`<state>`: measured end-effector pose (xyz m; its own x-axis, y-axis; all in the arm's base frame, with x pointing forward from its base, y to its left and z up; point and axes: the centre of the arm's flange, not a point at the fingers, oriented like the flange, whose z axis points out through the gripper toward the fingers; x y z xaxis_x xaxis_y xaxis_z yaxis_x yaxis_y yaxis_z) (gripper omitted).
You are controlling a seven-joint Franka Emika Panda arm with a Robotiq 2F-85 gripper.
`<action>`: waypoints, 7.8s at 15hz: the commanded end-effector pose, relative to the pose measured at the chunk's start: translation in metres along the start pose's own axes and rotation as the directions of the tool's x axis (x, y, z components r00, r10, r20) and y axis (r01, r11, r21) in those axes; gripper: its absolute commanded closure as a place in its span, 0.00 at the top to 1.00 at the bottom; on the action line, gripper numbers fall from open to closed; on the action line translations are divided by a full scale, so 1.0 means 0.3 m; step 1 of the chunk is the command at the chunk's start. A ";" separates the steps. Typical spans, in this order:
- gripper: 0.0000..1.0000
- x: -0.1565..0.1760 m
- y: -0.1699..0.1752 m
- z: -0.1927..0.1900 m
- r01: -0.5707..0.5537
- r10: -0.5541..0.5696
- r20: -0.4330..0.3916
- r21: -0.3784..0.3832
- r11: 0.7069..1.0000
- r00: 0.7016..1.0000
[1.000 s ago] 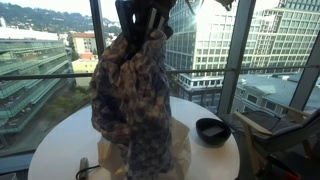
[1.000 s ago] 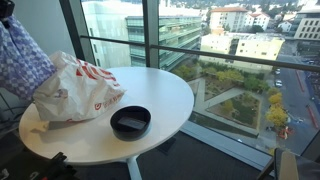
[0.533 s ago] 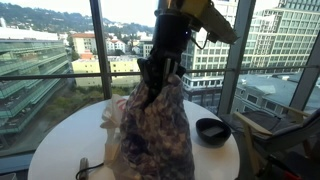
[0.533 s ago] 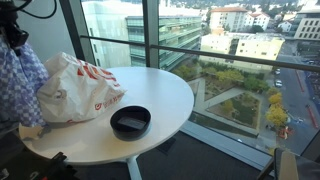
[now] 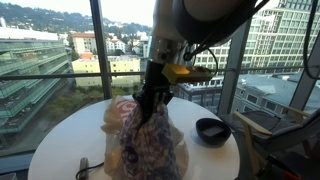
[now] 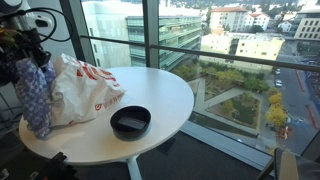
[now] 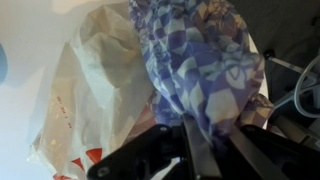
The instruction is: Put the dress, whiteboard eraser and the object on the right into the carrier bag
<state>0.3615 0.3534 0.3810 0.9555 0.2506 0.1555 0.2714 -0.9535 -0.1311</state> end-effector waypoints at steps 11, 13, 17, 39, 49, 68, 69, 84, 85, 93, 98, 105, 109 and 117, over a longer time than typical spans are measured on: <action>0.03 0.252 0.142 0.277 -0.022 -0.079 -0.316 -0.304 0.953 0.946; 0.03 0.285 0.140 0.303 0.007 -0.152 -0.362 -0.372 0.928 0.920; 0.02 0.374 0.197 0.339 0.023 -0.269 -0.439 -0.489 0.872 0.857; 1.00 0.416 0.110 0.239 -0.072 0.042 -0.131 -0.233 0.970 0.990; 1.00 0.360 0.395 0.358 -0.402 0.414 0.035 -0.173 0.899 0.910; 1.00 0.144 -0.214 -0.022 -0.001 -0.031 0.241 0.135 0.991 0.970; 1.00 0.143 -0.256 0.007 0.038 -0.062 0.215 0.114 0.993 0.975; 1.00 0.444 -0.430 0.564 -0.390 0.394 -0.040 -0.271 0.880 0.918; 1.00 0.453 -0.447 0.581 -0.413 0.418 -0.039 -0.269 0.870 0.907; 1.00 0.488 -0.607 0.658 -0.406 0.406 -0.037 -0.177 0.896 0.913; 1.00 0.529 -0.595 0.772 -0.393 0.391 -0.043 -0.157 0.906 0.919; 1.00 0.592 -0.519 0.908 -0.388 0.385 -0.053 -0.185 0.903 0.921; 0.58 0.580 -0.486 0.946 -0.387 0.389 -0.031 -0.200 0.900 0.921; 0.14 0.565 -0.504 0.812 -0.413 0.415 -0.029 -0.172 0.894 0.910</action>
<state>0.5081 0.5837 0.1635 0.9796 -0.1564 0.1260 -0.1580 -0.9874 0.0029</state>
